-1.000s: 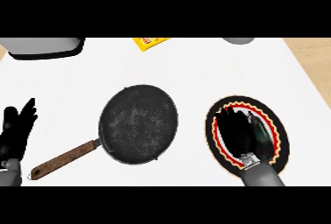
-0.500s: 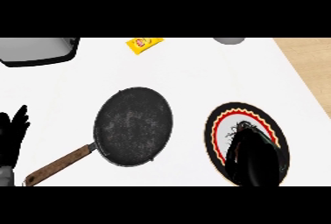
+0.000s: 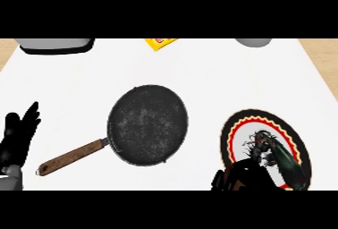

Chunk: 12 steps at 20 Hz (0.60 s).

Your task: Pick the sweet potato from the plate and place it in the pan

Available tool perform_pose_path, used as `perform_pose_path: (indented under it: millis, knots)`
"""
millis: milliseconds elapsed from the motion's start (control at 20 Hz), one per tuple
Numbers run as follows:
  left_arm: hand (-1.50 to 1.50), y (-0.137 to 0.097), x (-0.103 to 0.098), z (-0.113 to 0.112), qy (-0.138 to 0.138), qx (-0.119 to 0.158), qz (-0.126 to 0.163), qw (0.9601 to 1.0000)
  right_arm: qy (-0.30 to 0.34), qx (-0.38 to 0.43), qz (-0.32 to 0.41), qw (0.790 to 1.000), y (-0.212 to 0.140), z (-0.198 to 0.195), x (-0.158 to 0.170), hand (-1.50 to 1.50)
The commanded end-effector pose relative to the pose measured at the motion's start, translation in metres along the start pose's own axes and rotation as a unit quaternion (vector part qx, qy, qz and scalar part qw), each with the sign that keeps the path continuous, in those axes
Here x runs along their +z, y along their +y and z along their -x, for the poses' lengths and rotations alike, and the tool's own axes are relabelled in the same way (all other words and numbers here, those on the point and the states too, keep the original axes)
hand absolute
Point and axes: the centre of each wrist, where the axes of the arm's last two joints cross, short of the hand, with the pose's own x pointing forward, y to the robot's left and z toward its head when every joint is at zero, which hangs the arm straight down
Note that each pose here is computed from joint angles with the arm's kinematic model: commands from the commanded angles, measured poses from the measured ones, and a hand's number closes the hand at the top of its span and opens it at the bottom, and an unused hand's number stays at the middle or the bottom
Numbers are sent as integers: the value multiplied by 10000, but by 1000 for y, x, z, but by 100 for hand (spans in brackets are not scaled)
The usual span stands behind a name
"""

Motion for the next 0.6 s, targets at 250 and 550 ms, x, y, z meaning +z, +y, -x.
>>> perform_pose_path:
  millis: [250, 550]
  knots:
    - [0, -4, -6, -19, -260, -46, 258, 9993, 616, -945, 161, 9935, -9, -37, 5, 150]
    - [0, -20, -2, -27, -322, -105, 375, 9987, 888, -1247, 31, 9882, 21, -52, -29, 150]
